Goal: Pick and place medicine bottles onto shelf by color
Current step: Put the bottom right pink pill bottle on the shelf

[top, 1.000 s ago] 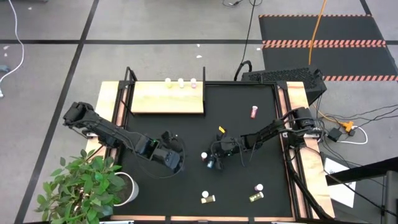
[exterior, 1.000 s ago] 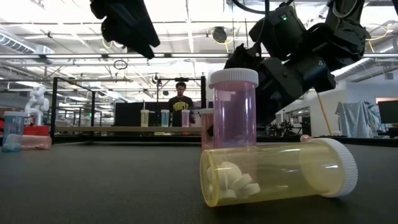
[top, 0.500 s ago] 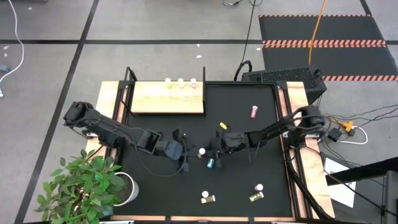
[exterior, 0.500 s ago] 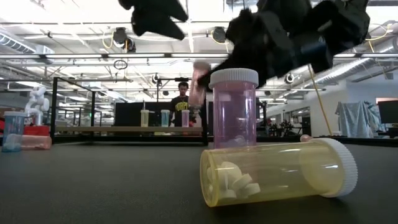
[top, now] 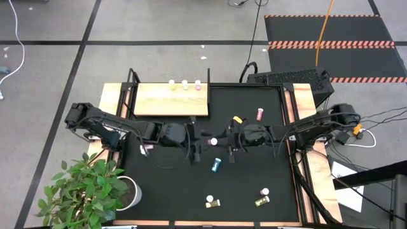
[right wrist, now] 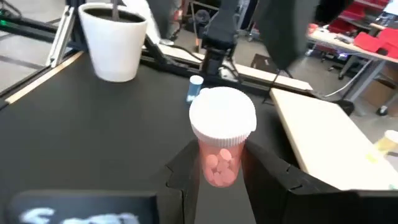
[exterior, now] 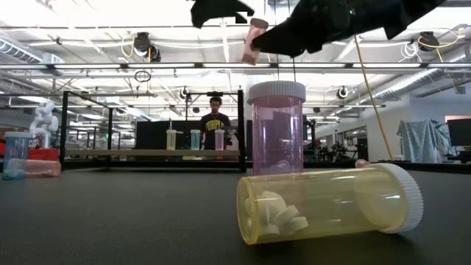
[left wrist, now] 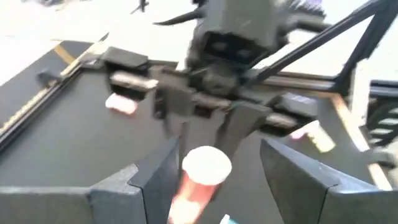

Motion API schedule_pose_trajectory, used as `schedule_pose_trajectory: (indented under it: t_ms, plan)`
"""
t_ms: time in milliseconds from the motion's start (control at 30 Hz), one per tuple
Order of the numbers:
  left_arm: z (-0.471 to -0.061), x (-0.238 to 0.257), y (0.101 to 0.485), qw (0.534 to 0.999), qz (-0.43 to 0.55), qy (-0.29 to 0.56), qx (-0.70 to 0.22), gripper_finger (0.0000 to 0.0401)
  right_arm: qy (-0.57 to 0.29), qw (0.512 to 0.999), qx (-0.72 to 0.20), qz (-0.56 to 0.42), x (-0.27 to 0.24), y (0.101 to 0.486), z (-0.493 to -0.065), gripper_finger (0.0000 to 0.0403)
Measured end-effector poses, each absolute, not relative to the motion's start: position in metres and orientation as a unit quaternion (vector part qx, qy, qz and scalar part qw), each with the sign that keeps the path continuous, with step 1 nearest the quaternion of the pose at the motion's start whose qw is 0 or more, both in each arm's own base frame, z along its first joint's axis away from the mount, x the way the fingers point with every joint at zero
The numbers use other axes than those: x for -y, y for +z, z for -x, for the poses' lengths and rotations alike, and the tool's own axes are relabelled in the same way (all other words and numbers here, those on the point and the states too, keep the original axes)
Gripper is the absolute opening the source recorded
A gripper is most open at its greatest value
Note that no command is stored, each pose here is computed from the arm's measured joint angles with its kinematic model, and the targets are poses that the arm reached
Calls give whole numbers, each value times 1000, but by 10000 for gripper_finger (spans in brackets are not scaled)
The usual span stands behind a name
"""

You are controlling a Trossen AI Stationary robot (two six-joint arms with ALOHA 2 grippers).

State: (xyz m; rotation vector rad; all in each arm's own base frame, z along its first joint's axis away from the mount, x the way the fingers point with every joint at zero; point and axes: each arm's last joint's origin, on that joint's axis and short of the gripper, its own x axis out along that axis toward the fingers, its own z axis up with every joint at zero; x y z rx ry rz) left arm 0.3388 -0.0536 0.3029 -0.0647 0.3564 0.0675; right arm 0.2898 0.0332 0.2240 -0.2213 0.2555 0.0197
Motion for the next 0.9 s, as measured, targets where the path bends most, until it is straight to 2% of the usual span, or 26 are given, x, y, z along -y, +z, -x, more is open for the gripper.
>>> schedule_pose_trajectory:
  t_ms: [100, 333, 533, 767, 900]
  plan:
    - [-341, 46, 304, 984, 34, 16, -174, 228, -5, 991, -114, 73, -27, 231, -288, 102]
    - [-343, 28, 302, 983, 15, 50, -177, 228, -12, 991, -136, 14, -18, 231, -284, 102]
    - [-356, 17, 294, 979, 38, 33, -196, 228, 24, 987, -152, -46, -17, 228, -284, 102]
    - [-379, 18, 290, 958, 2, 5, -287, 228, 22, 980, -193, -49, -17, 220, -281, 102]
    - [-384, 11, 293, 953, 21, 18, -302, 228, 21, 980, -190, -48, -17, 221, -281, 102]
